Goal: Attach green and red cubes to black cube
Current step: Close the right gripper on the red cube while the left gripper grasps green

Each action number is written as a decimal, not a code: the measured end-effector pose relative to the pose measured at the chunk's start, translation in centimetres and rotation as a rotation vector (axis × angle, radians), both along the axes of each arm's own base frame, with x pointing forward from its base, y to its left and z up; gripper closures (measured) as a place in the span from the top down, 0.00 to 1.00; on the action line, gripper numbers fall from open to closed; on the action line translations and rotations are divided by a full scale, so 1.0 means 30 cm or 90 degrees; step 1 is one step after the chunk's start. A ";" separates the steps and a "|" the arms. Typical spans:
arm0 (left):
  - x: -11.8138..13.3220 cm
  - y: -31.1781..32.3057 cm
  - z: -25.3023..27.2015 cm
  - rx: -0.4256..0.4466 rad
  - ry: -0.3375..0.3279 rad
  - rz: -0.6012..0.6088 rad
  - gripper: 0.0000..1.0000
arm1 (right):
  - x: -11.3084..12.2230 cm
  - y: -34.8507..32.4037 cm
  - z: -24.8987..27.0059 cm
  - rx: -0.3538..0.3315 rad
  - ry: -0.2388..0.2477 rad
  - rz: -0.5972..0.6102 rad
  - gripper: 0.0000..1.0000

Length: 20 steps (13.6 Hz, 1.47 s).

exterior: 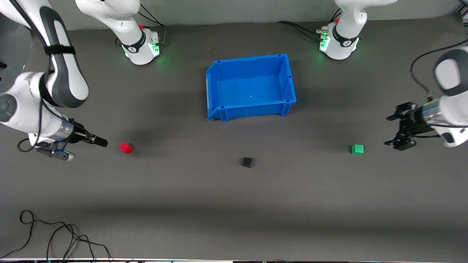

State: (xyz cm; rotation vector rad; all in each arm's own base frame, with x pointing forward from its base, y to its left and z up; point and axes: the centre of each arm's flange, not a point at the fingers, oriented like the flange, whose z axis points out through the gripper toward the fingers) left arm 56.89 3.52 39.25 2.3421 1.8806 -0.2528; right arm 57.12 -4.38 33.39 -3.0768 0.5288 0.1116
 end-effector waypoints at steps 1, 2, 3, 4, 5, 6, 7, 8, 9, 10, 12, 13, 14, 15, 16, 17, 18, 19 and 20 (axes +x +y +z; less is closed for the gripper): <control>-0.018 0.008 -0.079 0.003 -0.012 0.015 1.00 | 0.000 -0.003 -0.054 -0.001 -0.006 -0.008 1.00; -0.036 0.013 -0.153 0.008 -0.020 0.027 1.00 | -0.007 -0.003 -0.113 -0.004 -0.018 -0.020 1.00; -0.049 0.016 -0.223 0.013 -0.024 0.036 1.00 | -0.020 0.000 -0.181 -0.007 -0.031 -0.033 1.00; -0.054 0.017 -0.289 0.013 -0.026 0.047 1.00 | -0.035 0.007 -0.251 -0.010 -0.041 -0.048 1.00; -0.050 0.018 -0.353 0.014 -0.031 0.059 1.00 | -0.047 0.012 -0.320 -0.012 -0.046 -0.065 1.00; -0.043 0.018 -0.412 0.017 -0.037 0.067 1.00 | -0.053 0.017 -0.382 -0.014 -0.047 -0.082 1.00; -0.037 0.018 -0.468 0.022 -0.041 0.072 1.00 | -0.056 0.021 -0.433 -0.015 -0.047 -0.098 1.00; -0.033 0.017 -0.524 0.029 -0.047 0.076 1.00 | -0.059 0.023 -0.473 -0.016 -0.043 -0.111 1.00; -0.030 0.014 -0.574 0.034 -0.053 0.080 1.00 | -0.063 0.026 -0.500 -0.016 -0.038 -0.123 0.99; -0.029 0.009 -0.619 0.034 -0.057 0.088 1.00 | -0.066 0.028 -0.517 -0.017 -0.033 -0.133 0.98; -0.030 0.003 -0.684 0.035 -0.063 0.103 1.00 | -0.071 0.031 -0.535 -0.018 -0.026 -0.150 0.98; -0.030 -0.001 -0.704 0.035 -0.065 0.105 1.00 | -0.071 0.036 -0.538 -0.018 -0.025 -0.157 0.97; -0.032 -0.007 -0.717 0.035 -0.063 0.105 1.00 | -0.071 0.050 -0.539 -0.018 -0.025 -0.160 0.96; -0.033 -0.010 -0.721 0.034 -0.063 0.106 1.00 | -0.069 0.068 -0.539 -0.018 -0.025 -0.162 0.89; -0.032 -0.010 -0.721 0.034 -0.063 0.106 1.00 | -0.069 0.082 -0.538 -0.018 -0.025 -0.163 0.89; -0.030 -0.010 -0.720 0.034 -0.064 0.106 1.00 | -0.068 0.090 -0.538 -0.018 -0.025 -0.162 0.83; -0.028 -0.009 -0.717 0.033 -0.065 0.107 1.00 | -0.067 0.093 -0.538 -0.018 -0.025 -0.163 0.76; -0.025 -0.008 -0.714 0.033 -0.066 0.108 1.00 | -0.067 0.093 -0.537 -0.018 -0.025 -0.164 0.60; -0.021 -0.006 -0.711 0.033 -0.068 0.109 0.96 | -0.067 0.092 -0.537 -0.018 -0.025 -0.164 0.58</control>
